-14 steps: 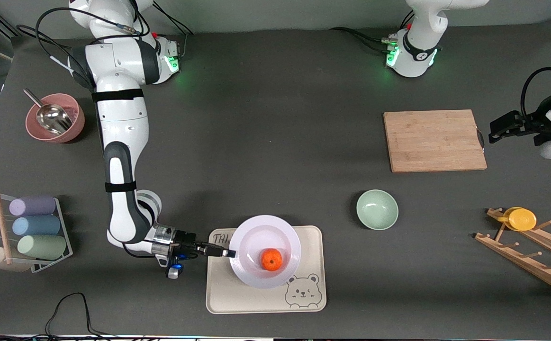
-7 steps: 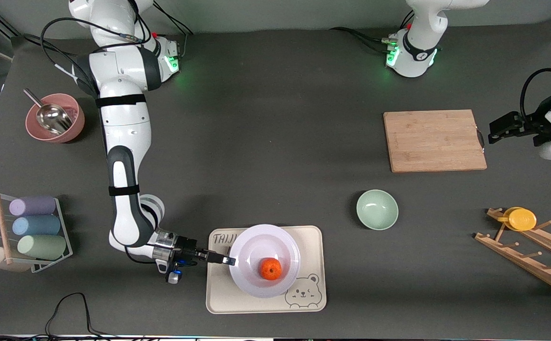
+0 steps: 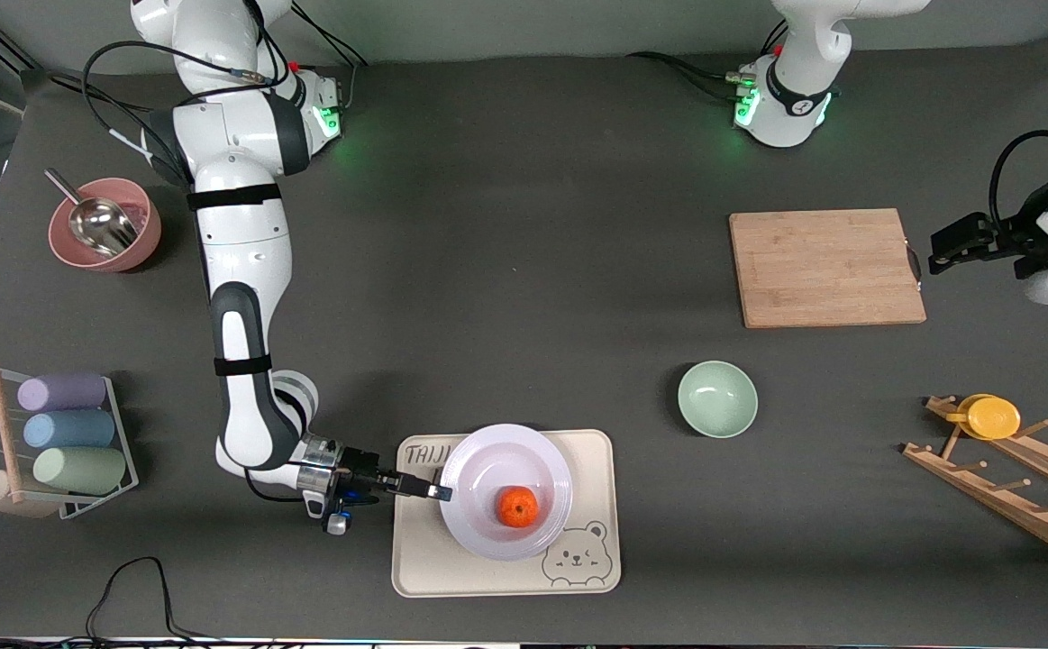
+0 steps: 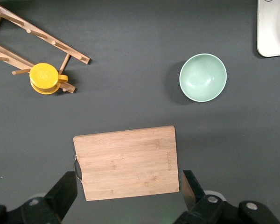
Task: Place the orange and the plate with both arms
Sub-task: 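Open the right gripper to release the plate rim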
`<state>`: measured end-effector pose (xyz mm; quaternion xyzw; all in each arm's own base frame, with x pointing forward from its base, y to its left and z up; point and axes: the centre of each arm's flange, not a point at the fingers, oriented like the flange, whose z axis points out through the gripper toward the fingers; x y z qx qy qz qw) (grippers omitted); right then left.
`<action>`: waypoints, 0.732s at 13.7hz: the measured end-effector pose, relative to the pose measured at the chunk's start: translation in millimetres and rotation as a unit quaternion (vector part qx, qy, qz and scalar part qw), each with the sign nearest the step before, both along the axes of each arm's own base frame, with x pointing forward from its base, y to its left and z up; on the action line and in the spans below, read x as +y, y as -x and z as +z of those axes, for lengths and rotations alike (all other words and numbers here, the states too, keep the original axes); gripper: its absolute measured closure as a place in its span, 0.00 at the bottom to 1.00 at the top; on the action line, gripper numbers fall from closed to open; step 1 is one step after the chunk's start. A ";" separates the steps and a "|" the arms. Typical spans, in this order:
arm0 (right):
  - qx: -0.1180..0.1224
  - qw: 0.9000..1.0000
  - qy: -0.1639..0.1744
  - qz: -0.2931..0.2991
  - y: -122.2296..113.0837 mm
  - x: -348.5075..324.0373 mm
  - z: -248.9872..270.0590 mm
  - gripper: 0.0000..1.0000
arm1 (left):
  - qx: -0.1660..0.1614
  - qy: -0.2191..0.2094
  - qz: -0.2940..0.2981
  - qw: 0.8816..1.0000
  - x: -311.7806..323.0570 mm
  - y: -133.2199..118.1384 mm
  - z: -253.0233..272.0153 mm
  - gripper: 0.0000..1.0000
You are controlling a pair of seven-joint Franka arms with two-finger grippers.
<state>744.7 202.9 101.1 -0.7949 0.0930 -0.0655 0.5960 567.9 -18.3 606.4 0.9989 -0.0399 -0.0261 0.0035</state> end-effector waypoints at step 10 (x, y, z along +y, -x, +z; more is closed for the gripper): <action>-0.003 1.000 -0.005 -0.006 -3.9 -7.4 2.8 0.46 | 0.002 0.000 0.000 1.000 -0.2 -1.4 -2.9 0.00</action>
